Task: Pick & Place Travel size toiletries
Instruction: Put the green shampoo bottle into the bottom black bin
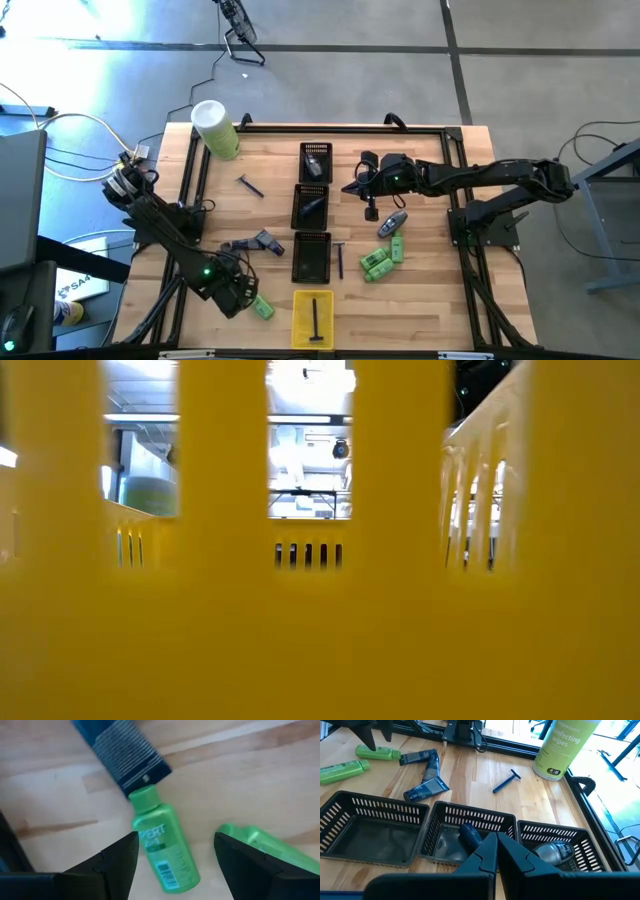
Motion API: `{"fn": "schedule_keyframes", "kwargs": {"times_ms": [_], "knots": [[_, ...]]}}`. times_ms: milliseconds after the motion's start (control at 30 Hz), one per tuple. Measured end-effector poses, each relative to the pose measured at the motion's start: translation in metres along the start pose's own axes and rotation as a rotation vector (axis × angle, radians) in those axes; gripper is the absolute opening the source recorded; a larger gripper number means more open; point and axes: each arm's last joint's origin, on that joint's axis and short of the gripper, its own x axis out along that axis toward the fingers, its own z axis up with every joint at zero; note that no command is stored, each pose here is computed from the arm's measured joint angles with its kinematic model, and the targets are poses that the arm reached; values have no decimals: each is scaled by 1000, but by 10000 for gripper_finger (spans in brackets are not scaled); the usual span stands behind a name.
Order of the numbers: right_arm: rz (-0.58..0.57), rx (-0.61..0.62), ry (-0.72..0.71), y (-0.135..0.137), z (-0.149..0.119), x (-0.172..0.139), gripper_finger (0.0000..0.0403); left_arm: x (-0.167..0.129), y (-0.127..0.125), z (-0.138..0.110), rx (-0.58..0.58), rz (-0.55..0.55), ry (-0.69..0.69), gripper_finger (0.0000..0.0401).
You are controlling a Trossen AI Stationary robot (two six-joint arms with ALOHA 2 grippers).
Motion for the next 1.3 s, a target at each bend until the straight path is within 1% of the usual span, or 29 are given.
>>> {"fn": "schedule_keyframes", "kwargs": {"times_ms": [200, 533, 700, 1033, 1300], "knots": [[0, 0, 0, 0, 0, 0, 4, 3, 0, -2, -22, 33, 34, 253], [0, 1, 0, 0, 0, 0, 4, 3, -1, -2, -23, 26, 38, 253], [0, 2, 0, 0, 0, 0, 4, 3, -1, -3, -42, 26, 37, 253], [1, 3, 1, 0, 0, 0, 4, 25, -6, -11, -36, 59, 25, 253], [1, 6, 3, 0, 0, 0, 4, 25, -5, -14, -50, 50, 30, 253]]}}
